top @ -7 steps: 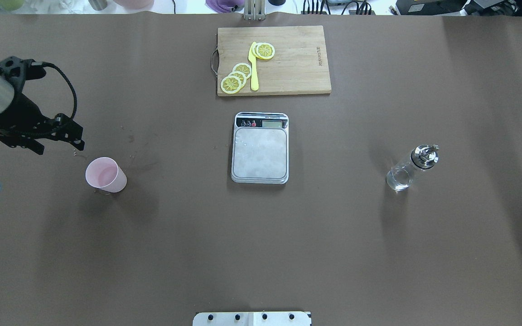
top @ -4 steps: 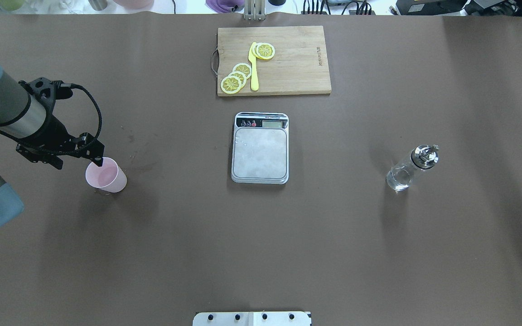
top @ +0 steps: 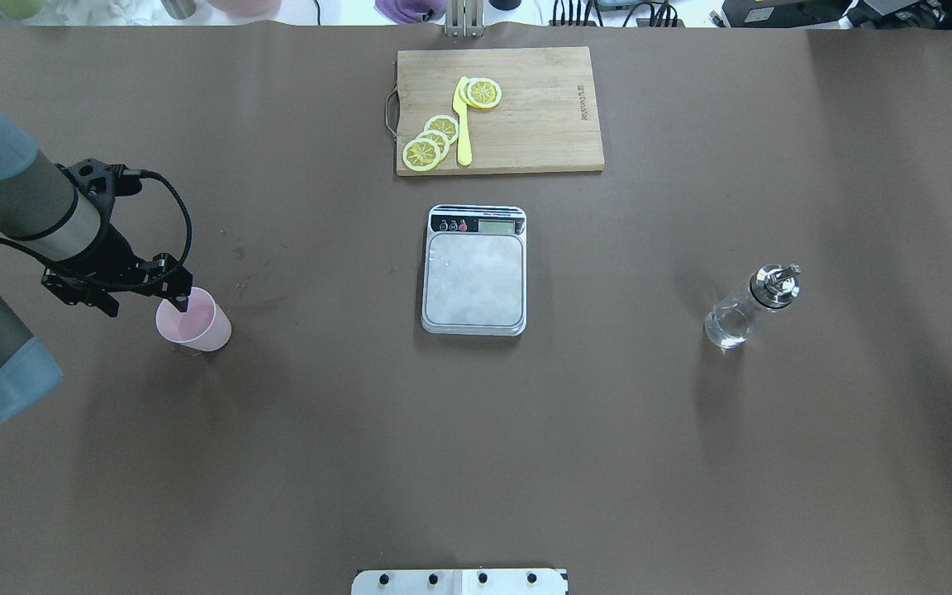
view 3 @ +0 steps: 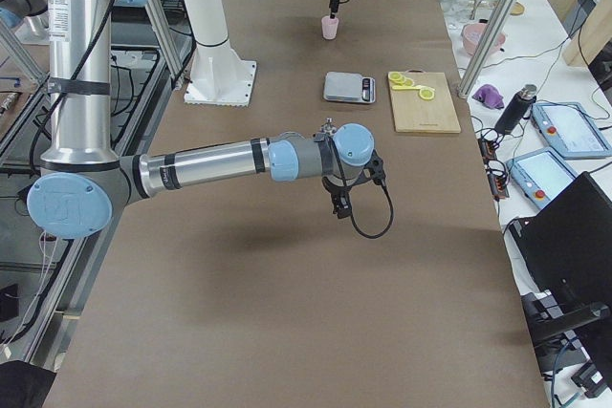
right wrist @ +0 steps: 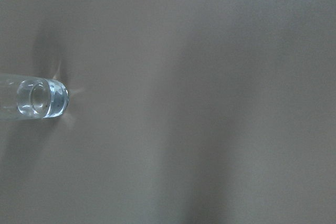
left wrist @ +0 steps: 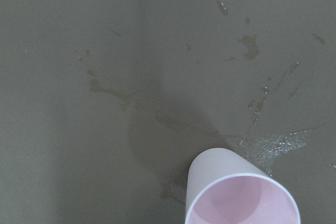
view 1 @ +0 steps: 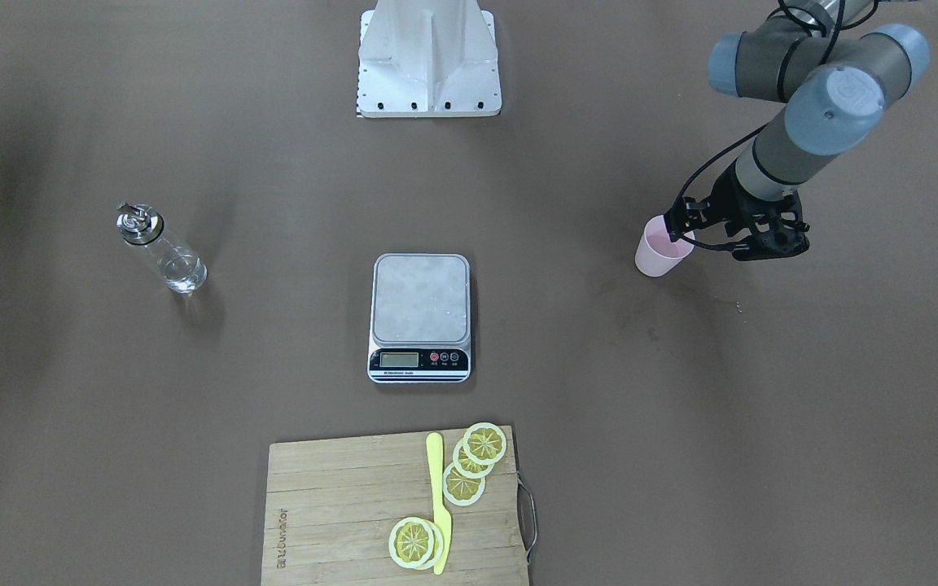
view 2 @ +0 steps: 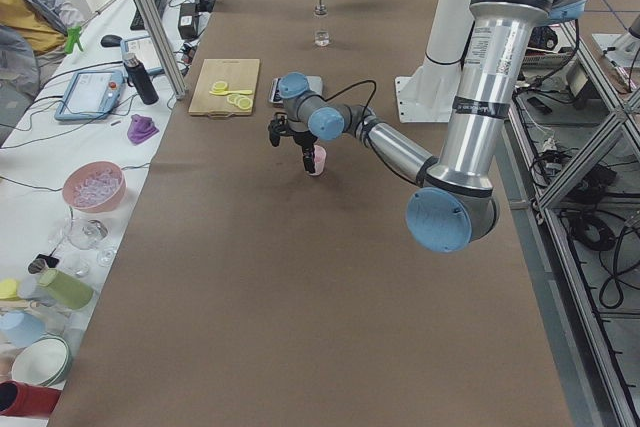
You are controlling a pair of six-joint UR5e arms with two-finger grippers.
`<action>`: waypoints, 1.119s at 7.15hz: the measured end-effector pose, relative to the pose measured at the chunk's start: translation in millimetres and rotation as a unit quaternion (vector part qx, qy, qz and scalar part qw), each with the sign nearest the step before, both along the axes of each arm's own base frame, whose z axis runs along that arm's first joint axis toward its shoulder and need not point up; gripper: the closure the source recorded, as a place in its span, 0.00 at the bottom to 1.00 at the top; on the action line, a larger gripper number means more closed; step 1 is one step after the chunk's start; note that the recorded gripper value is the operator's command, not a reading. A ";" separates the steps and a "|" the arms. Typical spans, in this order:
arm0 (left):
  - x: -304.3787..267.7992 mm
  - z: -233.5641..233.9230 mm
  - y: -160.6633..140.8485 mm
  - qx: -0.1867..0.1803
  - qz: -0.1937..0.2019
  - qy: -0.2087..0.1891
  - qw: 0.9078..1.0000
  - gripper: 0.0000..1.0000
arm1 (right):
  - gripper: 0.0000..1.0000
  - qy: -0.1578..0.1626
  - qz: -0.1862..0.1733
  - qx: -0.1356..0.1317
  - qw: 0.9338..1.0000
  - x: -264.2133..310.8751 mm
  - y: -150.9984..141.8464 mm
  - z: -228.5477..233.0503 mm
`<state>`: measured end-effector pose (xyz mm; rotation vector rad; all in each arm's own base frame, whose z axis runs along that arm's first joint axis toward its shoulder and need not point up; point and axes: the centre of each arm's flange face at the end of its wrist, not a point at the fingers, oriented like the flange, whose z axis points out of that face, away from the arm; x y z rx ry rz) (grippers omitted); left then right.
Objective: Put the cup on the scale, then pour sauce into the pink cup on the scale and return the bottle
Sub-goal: 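Reach the left gripper to the pink cup and grasp it, then carry the pink cup toward the scale with left gripper while right arm moves in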
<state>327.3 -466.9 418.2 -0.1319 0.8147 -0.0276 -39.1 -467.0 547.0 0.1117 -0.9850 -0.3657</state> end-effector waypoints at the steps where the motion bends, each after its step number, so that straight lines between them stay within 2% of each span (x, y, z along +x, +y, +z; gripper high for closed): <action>1: 2.6 3.1 -0.4 -0.002 0.001 0.000 1.000 0.38 | 0.00 0.000 -0.001 0.000 1.000 -2.3 1.5 -3.2; 2: 5.2 4.3 0.6 -0.002 0.003 0.000 1.000 0.59 | 0.00 -0.001 -0.002 0.002 1.000 -3.8 3.1 -6.2; 3: 8.0 4.2 2.2 -0.003 0.006 0.000 1.000 0.72 | 0.00 -0.001 -0.003 0.004 1.000 -4.9 3.9 -8.6; 4: 11.5 3.8 4.6 -0.004 0.008 0.000 1.000 0.99 | 0.00 -0.001 -0.005 0.007 1.000 -6.5 4.4 -10.7; 6: 16.8 1.9 7.2 -0.005 0.011 0.001 1.000 1.00 | 0.00 0.001 -0.009 0.012 1.000 -9.9 4.6 -14.0; 8: 25.8 -24.5 -0.4 -0.001 0.006 0.014 1.000 1.00 | 0.00 0.002 -0.010 0.018 1.000 -19.0 6.9 -30.4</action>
